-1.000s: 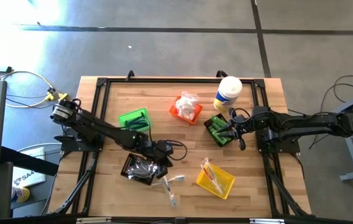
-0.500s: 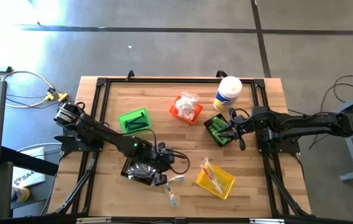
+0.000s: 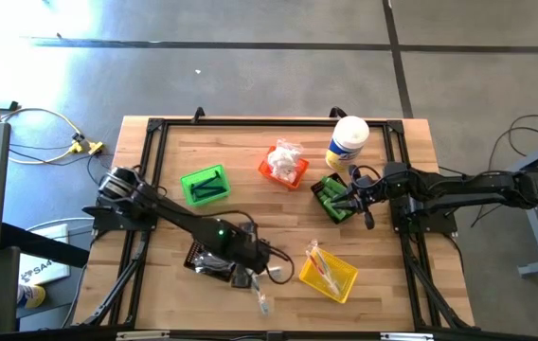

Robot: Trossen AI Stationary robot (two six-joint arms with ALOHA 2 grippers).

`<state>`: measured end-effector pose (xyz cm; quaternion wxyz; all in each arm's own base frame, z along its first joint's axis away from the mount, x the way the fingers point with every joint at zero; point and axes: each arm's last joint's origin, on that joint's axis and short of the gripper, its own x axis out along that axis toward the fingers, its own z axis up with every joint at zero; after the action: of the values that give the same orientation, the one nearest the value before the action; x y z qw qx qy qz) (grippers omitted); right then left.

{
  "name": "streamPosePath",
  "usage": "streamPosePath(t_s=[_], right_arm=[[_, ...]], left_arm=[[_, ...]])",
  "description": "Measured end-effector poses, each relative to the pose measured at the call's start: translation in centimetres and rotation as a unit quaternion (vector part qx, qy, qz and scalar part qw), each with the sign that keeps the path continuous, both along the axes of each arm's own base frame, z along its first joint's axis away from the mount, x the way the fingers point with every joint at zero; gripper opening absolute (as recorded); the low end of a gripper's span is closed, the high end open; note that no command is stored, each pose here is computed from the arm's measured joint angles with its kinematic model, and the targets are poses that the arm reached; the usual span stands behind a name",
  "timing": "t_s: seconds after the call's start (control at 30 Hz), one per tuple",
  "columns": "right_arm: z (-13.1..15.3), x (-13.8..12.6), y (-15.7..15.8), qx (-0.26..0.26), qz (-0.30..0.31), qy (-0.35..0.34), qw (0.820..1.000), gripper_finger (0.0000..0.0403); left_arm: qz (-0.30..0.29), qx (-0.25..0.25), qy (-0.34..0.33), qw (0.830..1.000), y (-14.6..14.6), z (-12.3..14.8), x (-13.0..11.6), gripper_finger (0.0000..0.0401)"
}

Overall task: Pick & Place Travel size toiletries
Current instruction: Put the dark blue toothbrush into the yellow bin

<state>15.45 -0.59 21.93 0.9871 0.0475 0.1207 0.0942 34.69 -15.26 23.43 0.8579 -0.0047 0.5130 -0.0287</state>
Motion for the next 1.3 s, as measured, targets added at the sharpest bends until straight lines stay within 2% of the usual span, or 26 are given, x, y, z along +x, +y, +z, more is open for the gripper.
streamPosePath(t_s=[0.17,0.57,0.73,1.1,1.2,1.3], right_arm=[[-0.1,0.0,0.0,0.002,-0.001,0.003,1.0,0.0061],[-0.2,0.0,0.0,0.001,0.0,0.011,1.0,0.0061],[-0.3,-0.1,0.0,0.001,0.0,0.014,1.0,0.0061],[-0.3,-0.1,0.0,-0.007,0.002,0.012,1.0,0.0061],[-0.3,-0.1,0.0,-0.009,0.003,0.012,1.0,0.0061],[-0.3,-0.1,0.0,-0.009,0.003,0.012,1.0,0.0061]], left_arm=[[-0.02,0.02,0.022,0.999,-0.2,-0.1,0.4,0.0],[-0.012,0.014,0.0,1.0,0.7,-0.4,1.5,0.0011],[-0.016,0.023,-0.001,1.0,1.0,-0.8,1.9,0.007],[-0.009,0.005,-0.038,0.999,1.4,-0.5,2.8,0.026],[-0.026,0.0,-0.056,0.998,1.2,-0.3,3.0,0.0292],[-0.052,0.002,-0.063,0.997,1.1,-0.2,3.1,0.0302]])
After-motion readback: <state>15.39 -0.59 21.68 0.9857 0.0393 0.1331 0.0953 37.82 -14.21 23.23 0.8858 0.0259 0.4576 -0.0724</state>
